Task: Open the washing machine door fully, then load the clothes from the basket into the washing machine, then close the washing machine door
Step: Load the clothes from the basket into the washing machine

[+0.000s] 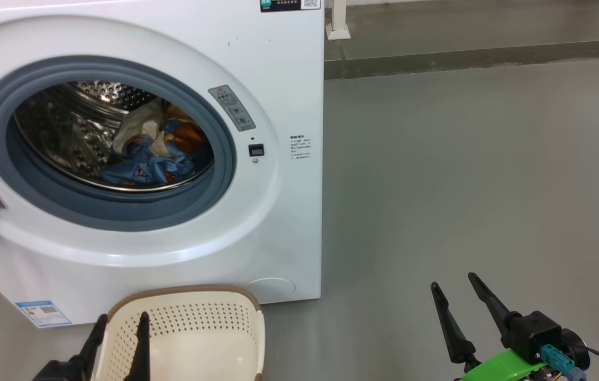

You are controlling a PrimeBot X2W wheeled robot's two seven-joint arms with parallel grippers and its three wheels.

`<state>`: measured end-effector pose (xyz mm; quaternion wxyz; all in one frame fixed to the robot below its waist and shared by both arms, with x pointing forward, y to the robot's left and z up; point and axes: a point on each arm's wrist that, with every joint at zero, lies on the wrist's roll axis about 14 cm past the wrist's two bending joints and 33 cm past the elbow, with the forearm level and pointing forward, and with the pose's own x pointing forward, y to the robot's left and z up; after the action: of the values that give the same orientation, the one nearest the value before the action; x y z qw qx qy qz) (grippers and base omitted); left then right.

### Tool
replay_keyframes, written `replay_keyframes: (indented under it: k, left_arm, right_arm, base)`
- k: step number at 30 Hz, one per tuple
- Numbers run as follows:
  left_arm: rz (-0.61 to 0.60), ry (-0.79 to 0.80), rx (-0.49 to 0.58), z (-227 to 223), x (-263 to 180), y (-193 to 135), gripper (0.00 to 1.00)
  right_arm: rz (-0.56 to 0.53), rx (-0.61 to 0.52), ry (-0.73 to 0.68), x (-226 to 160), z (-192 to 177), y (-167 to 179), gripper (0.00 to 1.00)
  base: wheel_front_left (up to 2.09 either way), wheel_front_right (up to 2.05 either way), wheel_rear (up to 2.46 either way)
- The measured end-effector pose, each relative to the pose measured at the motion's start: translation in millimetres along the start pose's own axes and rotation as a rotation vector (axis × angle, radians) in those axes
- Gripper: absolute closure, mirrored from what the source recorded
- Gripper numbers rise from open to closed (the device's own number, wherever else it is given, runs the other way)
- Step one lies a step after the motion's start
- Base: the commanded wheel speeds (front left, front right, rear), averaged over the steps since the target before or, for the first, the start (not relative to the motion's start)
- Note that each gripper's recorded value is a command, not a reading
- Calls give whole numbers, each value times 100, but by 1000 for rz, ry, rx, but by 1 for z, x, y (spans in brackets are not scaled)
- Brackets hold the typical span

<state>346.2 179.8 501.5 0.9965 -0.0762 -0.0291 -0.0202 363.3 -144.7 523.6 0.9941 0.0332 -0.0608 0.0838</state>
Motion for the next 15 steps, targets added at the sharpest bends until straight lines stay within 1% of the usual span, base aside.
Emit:
replay_keyframes:
  k: [5,9,15]
  left_arm:
    - [14,-19,-11,5,0,3,0]
    - [-4,-22,-8,5,0,0,0]
    - [1,-24,-18,5,0,0,0]
  right_arm:
    - [0,3,-3,0,1,0,0]
    - [-2,3,-6,1,2,-1,0]
    - [-5,6,-5,1,1,-2,0]
  base:
    - [0,0,0]
    - [0,0,0]
    - [0,0,0]
